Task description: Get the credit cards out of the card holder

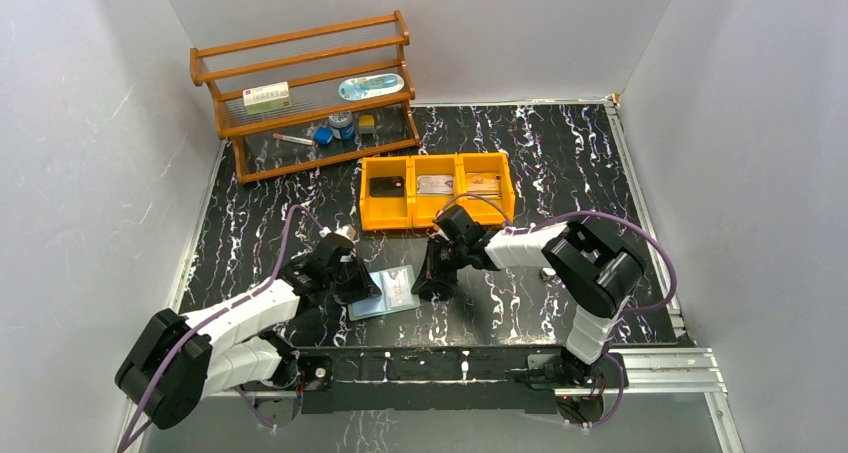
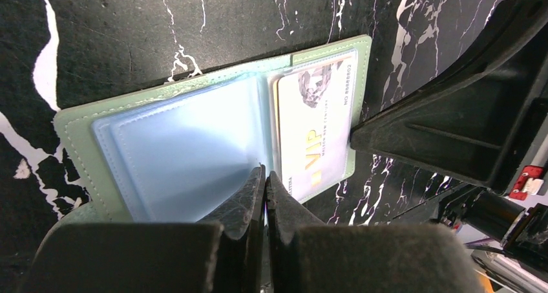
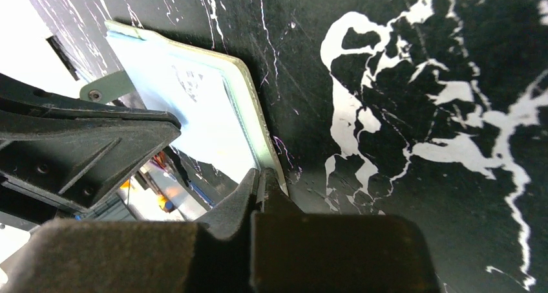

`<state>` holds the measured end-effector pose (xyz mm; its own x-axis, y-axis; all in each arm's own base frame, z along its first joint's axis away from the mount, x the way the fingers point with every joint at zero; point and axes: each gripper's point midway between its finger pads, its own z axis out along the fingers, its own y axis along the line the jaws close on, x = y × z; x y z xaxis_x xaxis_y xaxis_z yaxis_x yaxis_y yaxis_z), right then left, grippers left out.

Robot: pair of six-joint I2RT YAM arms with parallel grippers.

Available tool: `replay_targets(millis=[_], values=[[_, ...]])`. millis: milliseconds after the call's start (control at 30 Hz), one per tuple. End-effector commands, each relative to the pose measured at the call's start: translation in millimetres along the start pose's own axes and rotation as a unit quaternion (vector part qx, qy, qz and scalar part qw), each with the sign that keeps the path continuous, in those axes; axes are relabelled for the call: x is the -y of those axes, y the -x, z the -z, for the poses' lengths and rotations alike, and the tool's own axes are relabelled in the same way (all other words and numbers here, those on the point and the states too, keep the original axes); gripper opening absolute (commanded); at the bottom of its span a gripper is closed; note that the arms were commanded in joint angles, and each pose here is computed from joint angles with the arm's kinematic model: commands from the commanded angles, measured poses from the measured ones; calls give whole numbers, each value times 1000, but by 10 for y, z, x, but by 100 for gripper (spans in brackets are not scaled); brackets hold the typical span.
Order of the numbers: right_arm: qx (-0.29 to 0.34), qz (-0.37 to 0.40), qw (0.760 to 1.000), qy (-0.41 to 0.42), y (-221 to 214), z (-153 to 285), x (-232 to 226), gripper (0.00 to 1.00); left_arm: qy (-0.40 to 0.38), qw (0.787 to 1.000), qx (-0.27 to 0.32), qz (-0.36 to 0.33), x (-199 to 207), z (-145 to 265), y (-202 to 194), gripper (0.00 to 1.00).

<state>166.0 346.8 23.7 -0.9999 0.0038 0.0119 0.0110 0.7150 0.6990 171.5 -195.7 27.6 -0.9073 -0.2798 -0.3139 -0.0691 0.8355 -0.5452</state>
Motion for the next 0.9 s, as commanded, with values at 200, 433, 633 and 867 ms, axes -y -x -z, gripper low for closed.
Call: replay_targets(millis=[200, 433, 633, 867], values=[[21, 30, 999, 34, 82, 167, -253, 0, -70, 997, 1, -25, 369, 47, 107, 35], [14, 44, 999, 2, 94, 120, -163, 24, -1, 1000, 22, -6, 141, 86, 171, 50], [-19, 60, 998, -22, -1, -63, -63, 33, 71, 997, 41, -4, -146, 234, 185, 63], [-17, 50, 998, -32, -33, -134, -72, 32, 99, 995, 5, 12, -379, 159, -49, 60]])
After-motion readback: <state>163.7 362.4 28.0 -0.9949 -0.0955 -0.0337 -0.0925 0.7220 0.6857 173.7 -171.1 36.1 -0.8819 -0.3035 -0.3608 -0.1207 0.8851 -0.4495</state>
